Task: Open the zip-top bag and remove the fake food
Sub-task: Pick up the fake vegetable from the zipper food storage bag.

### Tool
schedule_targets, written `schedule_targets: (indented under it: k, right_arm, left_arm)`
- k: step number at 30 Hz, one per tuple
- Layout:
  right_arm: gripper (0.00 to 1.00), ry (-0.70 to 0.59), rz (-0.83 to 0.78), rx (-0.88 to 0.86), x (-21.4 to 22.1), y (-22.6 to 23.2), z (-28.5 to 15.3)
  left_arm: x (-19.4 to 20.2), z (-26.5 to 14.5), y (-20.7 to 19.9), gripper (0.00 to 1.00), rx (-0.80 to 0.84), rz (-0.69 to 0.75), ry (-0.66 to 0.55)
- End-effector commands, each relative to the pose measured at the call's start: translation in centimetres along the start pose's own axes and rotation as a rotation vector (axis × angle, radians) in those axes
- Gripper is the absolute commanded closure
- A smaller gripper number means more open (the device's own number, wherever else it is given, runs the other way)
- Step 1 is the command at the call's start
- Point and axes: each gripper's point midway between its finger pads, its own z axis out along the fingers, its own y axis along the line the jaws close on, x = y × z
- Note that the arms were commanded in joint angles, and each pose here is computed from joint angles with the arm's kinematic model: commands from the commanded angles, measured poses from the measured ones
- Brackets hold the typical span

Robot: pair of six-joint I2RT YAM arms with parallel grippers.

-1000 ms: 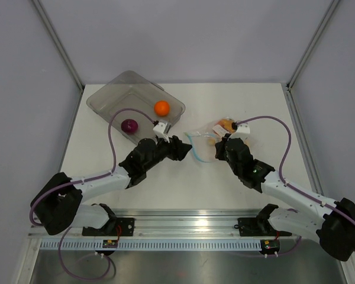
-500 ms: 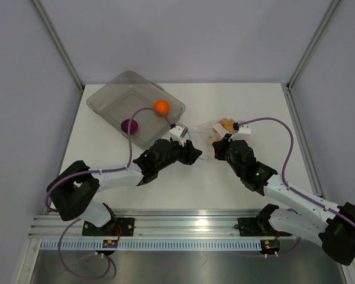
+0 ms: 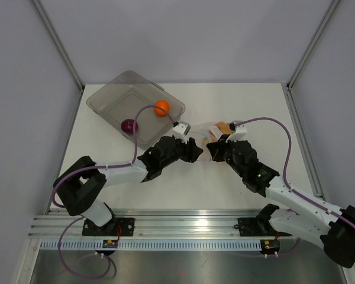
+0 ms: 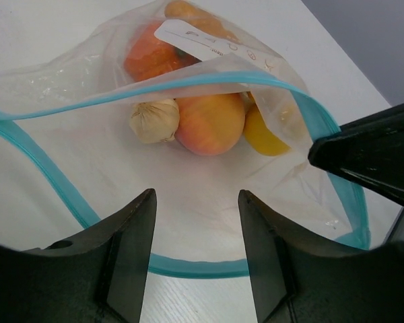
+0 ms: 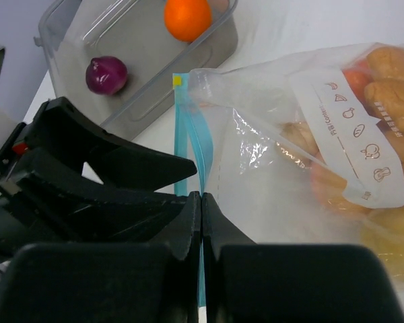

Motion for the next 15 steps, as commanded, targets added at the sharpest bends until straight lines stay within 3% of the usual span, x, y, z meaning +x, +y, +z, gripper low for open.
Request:
schedule_targets:
  k: [1,6,8,11,15]
  right_arm:
    - [1.00,-0.034,-0.024,-0.113,-1.3,2.3,-0.2]
    - [0.96,-0.034,-0.040,-0.183,-1.2,3.5,-0.6]
    - [0.64,-0.035,-0.044,-0.194,-1.2,3.7,-0.7]
    - [0.36,-0.055,-0.029,-0.111,-1.6,2.3,-0.6]
    - [0.35,-0.105,0.011,0.045,-2.4,-0.5,-0.7]
  left_arm:
    - [-2.4,0.8,0.8,0.45,-0.044,-0.015,-0.065]
    - [-1.5,1.4,2.7,0.44,-0.060,-0.101,-0.027]
    - [-1.3,1.7,3.4,0.44,-0.076,-0.114,-0.020]
    - [-1.0,1.9,3.9,0.43,-0.091,-0.123,-0.003]
    - [-0.7,2.2,4.3,0.43,-0.104,-0.125,0.011]
